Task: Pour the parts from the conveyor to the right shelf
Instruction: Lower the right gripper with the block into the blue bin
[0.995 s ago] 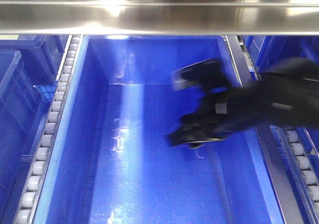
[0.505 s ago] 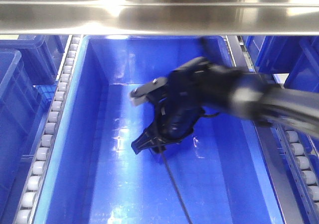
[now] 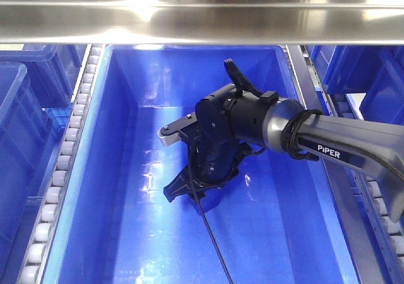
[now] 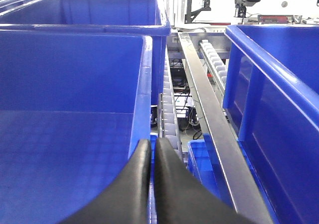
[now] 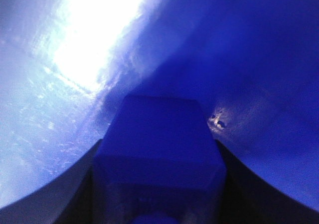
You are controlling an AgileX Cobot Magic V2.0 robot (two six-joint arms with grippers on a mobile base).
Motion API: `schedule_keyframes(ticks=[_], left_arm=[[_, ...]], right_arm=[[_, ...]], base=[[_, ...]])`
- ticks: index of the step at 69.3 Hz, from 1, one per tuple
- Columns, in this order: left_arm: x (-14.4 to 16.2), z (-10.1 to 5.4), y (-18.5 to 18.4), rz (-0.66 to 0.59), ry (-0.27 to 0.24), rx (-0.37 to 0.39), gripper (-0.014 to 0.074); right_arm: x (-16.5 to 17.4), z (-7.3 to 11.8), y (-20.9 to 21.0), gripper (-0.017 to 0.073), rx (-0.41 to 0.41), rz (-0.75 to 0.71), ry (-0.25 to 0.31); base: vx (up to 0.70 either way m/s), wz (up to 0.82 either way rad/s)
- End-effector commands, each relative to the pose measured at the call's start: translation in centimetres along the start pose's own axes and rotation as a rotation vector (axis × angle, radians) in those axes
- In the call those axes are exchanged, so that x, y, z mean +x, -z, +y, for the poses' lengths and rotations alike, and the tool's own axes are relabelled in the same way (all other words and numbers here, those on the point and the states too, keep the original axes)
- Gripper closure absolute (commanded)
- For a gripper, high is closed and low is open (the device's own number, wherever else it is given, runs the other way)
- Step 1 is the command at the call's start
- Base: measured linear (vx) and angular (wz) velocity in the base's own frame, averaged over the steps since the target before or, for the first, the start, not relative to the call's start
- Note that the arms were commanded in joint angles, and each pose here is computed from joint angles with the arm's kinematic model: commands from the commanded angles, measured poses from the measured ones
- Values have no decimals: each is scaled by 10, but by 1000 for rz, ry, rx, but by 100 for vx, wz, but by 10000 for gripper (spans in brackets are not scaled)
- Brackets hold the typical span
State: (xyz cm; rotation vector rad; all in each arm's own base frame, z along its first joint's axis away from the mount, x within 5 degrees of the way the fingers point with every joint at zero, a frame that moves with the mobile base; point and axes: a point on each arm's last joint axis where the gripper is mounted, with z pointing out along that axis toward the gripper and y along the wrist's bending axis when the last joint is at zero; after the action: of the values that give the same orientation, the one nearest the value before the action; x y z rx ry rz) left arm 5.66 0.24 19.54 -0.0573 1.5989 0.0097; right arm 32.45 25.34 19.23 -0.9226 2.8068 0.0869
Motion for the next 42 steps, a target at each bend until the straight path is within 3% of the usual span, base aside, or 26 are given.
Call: schedule_keyframes(ticks=[1, 18, 24, 30, 42], left_arm=[[-14, -1, 2, -110, 16, 10, 600], [-14, -1, 2, -110, 16, 10, 600], [-14, -1, 2, -110, 16, 10, 600], [-14, -1, 2, -110, 16, 10, 600], [-14, -1, 2, -110, 16, 10, 600]], right_arm=[[-5, -4, 13, 444, 0, -53, -3], [-7, -4, 22, 43, -3, -97, -6], [-8, -3, 30, -50, -5, -138, -12], [-10, -4, 43, -83, -7, -194, -15], [-6, -4, 71, -40, -12, -325, -48]], base=[[0, 0], [0, 0], [0, 0], [0, 0], [0, 0]])
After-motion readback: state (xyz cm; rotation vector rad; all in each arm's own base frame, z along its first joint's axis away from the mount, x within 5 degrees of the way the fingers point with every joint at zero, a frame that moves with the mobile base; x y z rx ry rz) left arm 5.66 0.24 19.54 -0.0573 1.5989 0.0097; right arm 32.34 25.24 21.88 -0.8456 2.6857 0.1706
